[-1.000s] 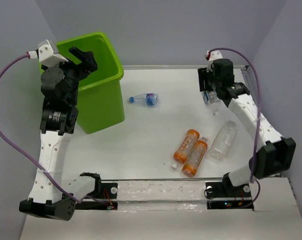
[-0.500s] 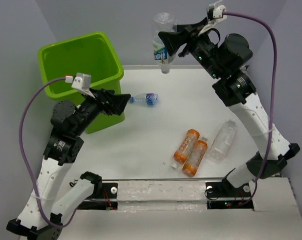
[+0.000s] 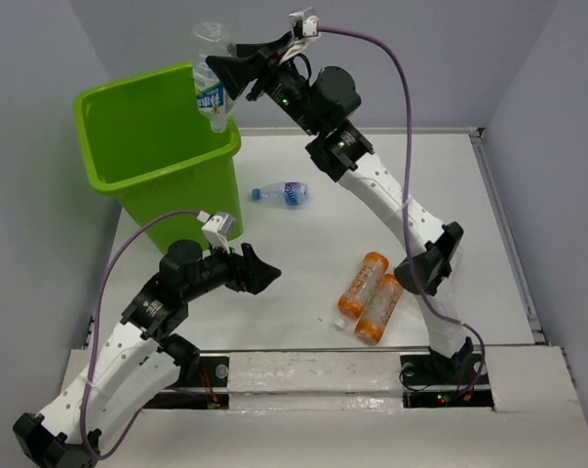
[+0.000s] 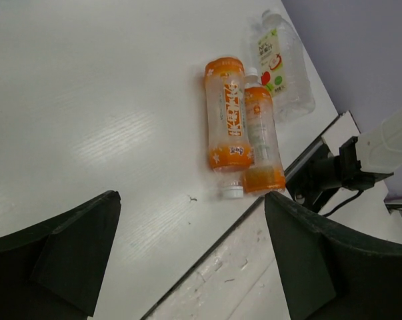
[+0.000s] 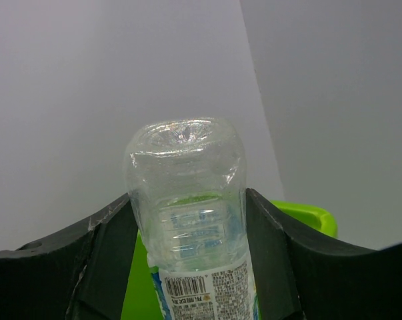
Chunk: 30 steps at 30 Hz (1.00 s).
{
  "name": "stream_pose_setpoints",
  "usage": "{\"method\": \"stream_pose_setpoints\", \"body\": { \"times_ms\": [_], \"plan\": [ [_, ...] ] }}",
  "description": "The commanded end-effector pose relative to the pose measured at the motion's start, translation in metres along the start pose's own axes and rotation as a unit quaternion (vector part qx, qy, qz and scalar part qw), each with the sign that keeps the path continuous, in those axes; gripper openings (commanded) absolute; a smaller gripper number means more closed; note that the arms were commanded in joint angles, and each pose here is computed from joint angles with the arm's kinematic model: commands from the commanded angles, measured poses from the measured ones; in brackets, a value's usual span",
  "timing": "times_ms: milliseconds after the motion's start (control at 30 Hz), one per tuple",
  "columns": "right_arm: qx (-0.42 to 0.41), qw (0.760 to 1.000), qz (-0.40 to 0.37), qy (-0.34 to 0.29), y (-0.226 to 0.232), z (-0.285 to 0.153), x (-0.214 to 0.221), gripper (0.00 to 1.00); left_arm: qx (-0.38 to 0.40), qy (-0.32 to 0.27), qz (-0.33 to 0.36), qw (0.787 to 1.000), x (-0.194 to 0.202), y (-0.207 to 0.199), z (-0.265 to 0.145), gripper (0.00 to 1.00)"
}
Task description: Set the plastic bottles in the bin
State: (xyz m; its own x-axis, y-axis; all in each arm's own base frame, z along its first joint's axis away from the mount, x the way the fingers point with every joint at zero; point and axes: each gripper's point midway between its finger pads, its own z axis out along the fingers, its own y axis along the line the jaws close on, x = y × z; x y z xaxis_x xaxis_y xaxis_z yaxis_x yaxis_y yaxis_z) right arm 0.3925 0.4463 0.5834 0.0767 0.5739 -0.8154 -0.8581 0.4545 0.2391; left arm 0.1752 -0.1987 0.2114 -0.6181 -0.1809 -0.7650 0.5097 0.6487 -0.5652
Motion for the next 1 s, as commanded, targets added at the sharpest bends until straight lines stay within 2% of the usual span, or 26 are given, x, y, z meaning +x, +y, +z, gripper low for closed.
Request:
{"method": "stream_pose_setpoints", "body": {
  "times_ms": [0, 67, 133, 167, 200, 233, 267, 333, 433, 467, 500, 567, 667, 700, 733, 767, 800, 833, 900, 933, 967],
  "plan": [
    [-0.032, 0.991, 0.029, -0.124, 0.019, 0.015, -0.035, 0.38, 0.041, -0.010, -0.009, 0.999, -0.001, -0.020, 0.000, 0.99],
    [-0.034, 0.991, 0.031, -0.124, 0.021, 0.018, -0.025, 0.38, 0.037, 0.002, -0.012, 0.999, 0.007, -0.019, 0.003, 0.99],
    [-0.029, 0.993, 0.030, -0.108, 0.020, 0.020, -0.005, 0.49, 0.027, 0.003, -0.017, 0.999, 0.009, -0.017, 0.006, 0.99],
    [-0.024, 0.995, 0.032, -0.087, 0.019, 0.021, 0.016, 0.58, 0.023, 0.009, -0.017, 1.000, 0.013, -0.016, 0.009, 0.99],
    [-0.025, 0.996, 0.032, -0.077, 0.020, 0.019, 0.018, 0.79, 0.022, 0.010, -0.017, 1.000, 0.013, -0.017, 0.011, 0.99],
    [-0.028, 0.997, 0.035, -0.058, 0.025, 0.018, 0.033, 0.87, 0.021, 0.019, -0.016, 0.999, 0.018, -0.017, 0.015, 0.99],
    [-0.030, 0.997, 0.030, -0.060, 0.028, 0.017, 0.025, 0.93, 0.017, 0.018, -0.016, 1.000, 0.018, -0.015, 0.018, 0.99],
    [-0.016, 0.999, 0.007, -0.036, 0.028, 0.014, 0.034, 0.98, 0.016, 0.020, -0.010, 1.000, 0.019, -0.019, 0.024, 0.99],
    [-0.005, 1.000, -0.009, -0.011, 0.037, 0.003, 0.020, 0.98, 0.009, 0.047, 0.003, 0.999, 0.031, -0.024, 0.041, 0.99],
    [-0.007, 1.000, -0.013, -0.024, 0.047, -0.007, -0.013, 0.98, 0.011, 0.047, 0.007, 0.999, 0.029, -0.029, 0.044, 0.99],
    [0.012, 1.000, -0.025, 0.009, 0.036, -0.016, 0.009, 0.98, 0.010, 0.048, 0.015, 0.999, 0.032, -0.035, 0.047, 0.99],
    [0.032, 0.998, -0.039, 0.029, 0.031, -0.037, 0.006, 0.97, 0.004, 0.049, 0.022, 0.999, 0.032, -0.039, 0.058, 0.99],
    [0.117, 0.989, -0.061, 0.069, 0.004, -0.098, 0.008, 0.90, -0.002, 0.046, 0.030, 0.999, 0.032, -0.043, 0.075, 0.99],
    [0.164, 0.983, -0.065, 0.046, -0.005, -0.125, -0.028, 0.88, -0.004, 0.045, 0.031, 0.998, 0.033, -0.044, 0.080, 0.99],
    [0.211, 0.969, -0.075, 0.104, -0.033, -0.161, 0.013, 0.84, -0.006, 0.054, 0.037, 0.998, 0.039, -0.044, 0.089, 0.99],
    [0.267, 0.955, -0.070, 0.107, -0.053, -0.187, 0.015, 0.81, -0.005, 0.052, 0.040, 0.998, 0.036, -0.048, 0.095, 0.99],
    [0.286, 0.948, -0.063, 0.123, -0.064, -0.209, 0.021, 0.77, -0.005, 0.059, 0.044, 0.997, 0.040, -0.049, 0.100, 0.99],
    [0.331, 0.936, -0.059, 0.102, -0.083, -0.242, -0.005, 0.68, 0.000, 0.059, 0.052, 0.997, 0.040, -0.052, 0.105, 0.99],
    [0.388, 0.905, -0.018, 0.177, -0.115, -0.308, 0.047, 0.61, 0.001, 0.081, 0.064, 0.995, 0.050, -0.059, 0.122, 0.99],
    [0.405, 0.897, -0.005, 0.175, -0.119, -0.332, 0.042, 0.58, 0.003, 0.089, 0.070, 0.994, 0.052, -0.061, 0.127, 0.99],
    [0.443, 0.876, -0.002, 0.193, -0.135, -0.363, 0.050, 0.54, -0.003, 0.107, 0.081, 0.991, 0.062, -0.058, 0.138, 0.99]
  ]
}}
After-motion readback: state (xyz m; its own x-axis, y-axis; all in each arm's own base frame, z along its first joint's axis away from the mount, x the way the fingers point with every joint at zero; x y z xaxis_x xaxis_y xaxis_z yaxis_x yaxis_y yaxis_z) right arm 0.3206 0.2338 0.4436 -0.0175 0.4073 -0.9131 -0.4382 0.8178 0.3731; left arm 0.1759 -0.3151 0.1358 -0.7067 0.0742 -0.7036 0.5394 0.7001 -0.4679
